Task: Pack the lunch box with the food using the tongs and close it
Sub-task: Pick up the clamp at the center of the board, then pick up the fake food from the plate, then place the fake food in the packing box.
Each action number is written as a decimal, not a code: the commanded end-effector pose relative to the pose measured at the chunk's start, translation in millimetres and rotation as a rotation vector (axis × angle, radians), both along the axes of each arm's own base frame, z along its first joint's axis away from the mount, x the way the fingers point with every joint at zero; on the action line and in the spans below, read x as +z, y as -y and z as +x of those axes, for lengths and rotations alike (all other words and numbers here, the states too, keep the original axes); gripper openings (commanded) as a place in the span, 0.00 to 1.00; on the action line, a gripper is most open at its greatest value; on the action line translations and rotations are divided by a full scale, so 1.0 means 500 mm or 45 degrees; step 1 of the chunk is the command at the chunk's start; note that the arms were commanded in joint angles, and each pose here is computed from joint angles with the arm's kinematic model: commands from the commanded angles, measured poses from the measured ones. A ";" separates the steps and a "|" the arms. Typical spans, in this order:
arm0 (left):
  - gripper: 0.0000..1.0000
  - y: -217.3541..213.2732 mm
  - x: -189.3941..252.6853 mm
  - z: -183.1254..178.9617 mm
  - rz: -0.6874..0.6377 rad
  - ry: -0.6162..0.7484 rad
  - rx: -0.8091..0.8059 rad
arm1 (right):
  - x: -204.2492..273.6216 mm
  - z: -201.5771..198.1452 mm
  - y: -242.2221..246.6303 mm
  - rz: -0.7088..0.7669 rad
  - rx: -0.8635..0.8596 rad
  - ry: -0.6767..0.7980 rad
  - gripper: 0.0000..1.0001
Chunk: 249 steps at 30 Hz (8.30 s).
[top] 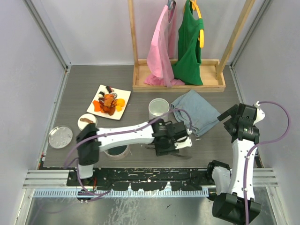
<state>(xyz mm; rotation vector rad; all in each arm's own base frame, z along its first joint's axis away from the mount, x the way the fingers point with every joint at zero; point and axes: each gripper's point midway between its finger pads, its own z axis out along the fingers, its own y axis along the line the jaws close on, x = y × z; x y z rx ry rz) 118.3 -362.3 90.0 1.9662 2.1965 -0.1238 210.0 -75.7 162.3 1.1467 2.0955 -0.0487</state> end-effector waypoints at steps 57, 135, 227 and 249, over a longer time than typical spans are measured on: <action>0.47 -0.506 0.328 0.260 -0.626 0.278 1.591 | 0.065 -0.006 -0.296 0.395 1.009 0.066 0.98; 0.47 -0.520 0.123 0.400 -0.251 0.071 1.628 | 0.095 0.014 -0.292 0.282 1.040 0.101 0.99; 0.25 -0.215 0.413 0.218 -0.853 -0.075 1.070 | 0.094 0.010 -0.281 0.231 1.016 0.113 0.99; 0.32 -0.178 0.361 0.235 -0.749 -0.055 1.074 | 0.090 0.014 -0.283 0.233 1.020 0.114 0.99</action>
